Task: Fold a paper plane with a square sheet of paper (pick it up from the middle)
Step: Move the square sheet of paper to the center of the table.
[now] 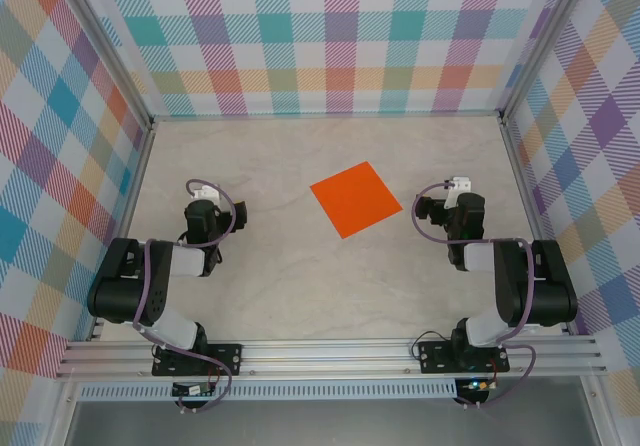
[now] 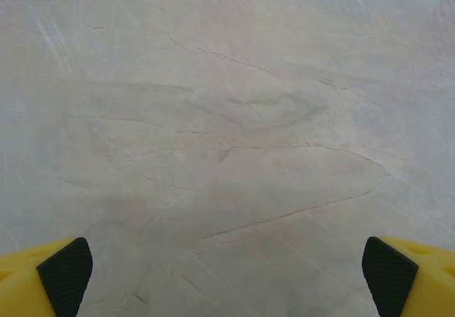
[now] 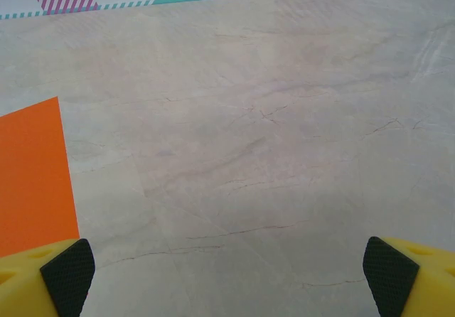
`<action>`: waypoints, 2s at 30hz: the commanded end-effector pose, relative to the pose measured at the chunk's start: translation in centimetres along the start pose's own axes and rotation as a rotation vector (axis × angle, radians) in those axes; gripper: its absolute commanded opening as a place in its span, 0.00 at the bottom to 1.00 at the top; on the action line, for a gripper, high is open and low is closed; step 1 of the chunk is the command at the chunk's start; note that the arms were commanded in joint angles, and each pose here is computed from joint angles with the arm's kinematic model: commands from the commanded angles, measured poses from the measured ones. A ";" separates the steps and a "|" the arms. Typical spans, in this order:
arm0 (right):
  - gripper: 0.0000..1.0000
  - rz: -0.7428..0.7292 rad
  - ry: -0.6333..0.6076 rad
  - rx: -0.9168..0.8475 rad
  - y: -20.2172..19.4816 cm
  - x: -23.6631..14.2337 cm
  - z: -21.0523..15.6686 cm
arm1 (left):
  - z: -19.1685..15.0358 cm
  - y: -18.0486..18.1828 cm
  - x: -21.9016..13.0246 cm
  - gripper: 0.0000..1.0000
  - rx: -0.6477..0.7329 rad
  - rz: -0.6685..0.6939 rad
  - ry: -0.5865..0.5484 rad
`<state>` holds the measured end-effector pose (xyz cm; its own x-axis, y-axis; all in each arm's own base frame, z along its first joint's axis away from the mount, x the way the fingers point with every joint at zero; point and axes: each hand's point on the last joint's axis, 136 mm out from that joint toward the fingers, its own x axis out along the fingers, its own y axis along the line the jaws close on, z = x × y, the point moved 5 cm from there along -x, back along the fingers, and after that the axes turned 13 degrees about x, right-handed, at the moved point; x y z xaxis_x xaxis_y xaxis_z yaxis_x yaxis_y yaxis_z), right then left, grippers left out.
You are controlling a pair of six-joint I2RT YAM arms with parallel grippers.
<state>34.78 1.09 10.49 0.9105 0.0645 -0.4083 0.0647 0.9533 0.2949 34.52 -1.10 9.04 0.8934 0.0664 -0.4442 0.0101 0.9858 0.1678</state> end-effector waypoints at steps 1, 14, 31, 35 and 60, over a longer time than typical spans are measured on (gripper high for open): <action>1.00 0.021 -0.025 -0.010 0.2 0.1 0.6 | 1.2 0.1 0.2 1.00 -0.002 -0.008 -0.042; 1.00 0.022 -0.023 -0.010 0.2 0.1 0.6 | 1.1 0.1 0.3 1.00 -0.003 -0.013 -0.037; 1.00 0.003 0.055 -0.011 1.1 -0.3 3.2 | 2.6 1.3 -0.8 1.00 -0.035 0.059 -0.026; 1.00 -0.059 0.118 0.123 1.5 -1.2 5.5 | 3.7 2.5 -2.5 1.00 -0.113 0.120 0.068; 1.00 0.048 0.946 0.415 21.9 7.9 -1.7 | 7.7 1.5 -12.1 1.00 -0.350 -0.080 0.278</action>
<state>43.02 22.37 12.59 0.2774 0.5167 -0.8100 0.2834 0.7615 0.5829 27.42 -1.28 20.60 0.7396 0.0159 -0.6728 -0.1420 0.9809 -0.1329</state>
